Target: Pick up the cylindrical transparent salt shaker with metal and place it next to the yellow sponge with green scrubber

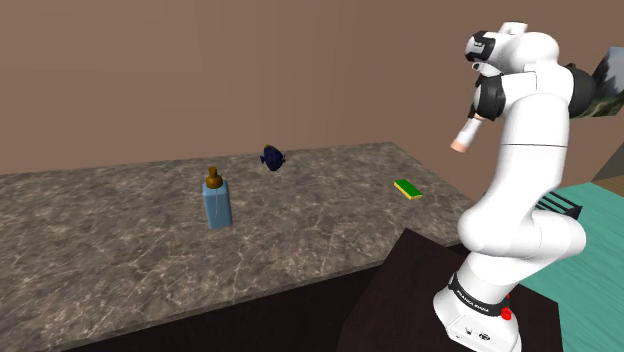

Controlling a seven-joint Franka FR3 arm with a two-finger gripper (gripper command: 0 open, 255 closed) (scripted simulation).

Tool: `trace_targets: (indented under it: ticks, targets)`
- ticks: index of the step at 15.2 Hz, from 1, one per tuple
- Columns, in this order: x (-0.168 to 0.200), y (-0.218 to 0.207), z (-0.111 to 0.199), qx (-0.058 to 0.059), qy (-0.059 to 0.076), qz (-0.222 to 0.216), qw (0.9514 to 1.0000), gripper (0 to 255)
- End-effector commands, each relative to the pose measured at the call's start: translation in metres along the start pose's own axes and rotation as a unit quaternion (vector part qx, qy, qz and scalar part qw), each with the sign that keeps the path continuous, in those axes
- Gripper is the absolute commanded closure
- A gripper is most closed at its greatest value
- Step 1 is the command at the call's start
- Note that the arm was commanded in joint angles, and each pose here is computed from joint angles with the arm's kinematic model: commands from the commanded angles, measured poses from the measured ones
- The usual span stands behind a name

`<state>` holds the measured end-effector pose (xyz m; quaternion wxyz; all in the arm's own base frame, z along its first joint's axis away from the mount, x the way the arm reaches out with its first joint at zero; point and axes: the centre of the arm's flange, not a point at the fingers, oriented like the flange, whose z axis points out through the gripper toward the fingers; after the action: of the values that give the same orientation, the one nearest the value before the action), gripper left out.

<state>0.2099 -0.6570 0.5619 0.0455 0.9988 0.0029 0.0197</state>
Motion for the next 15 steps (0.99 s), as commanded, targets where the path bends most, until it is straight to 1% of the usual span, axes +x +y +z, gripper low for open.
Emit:
trace_targets:
  ticks: [1, 15]
  targets:
    - [-0.002, 0.001, 0.010, 0.000, 0.000, -0.001, 1.0000, 255]
    - [-0.005, -0.006, 0.083, 0.000, 0.000, -0.001, 1.0000, 255]
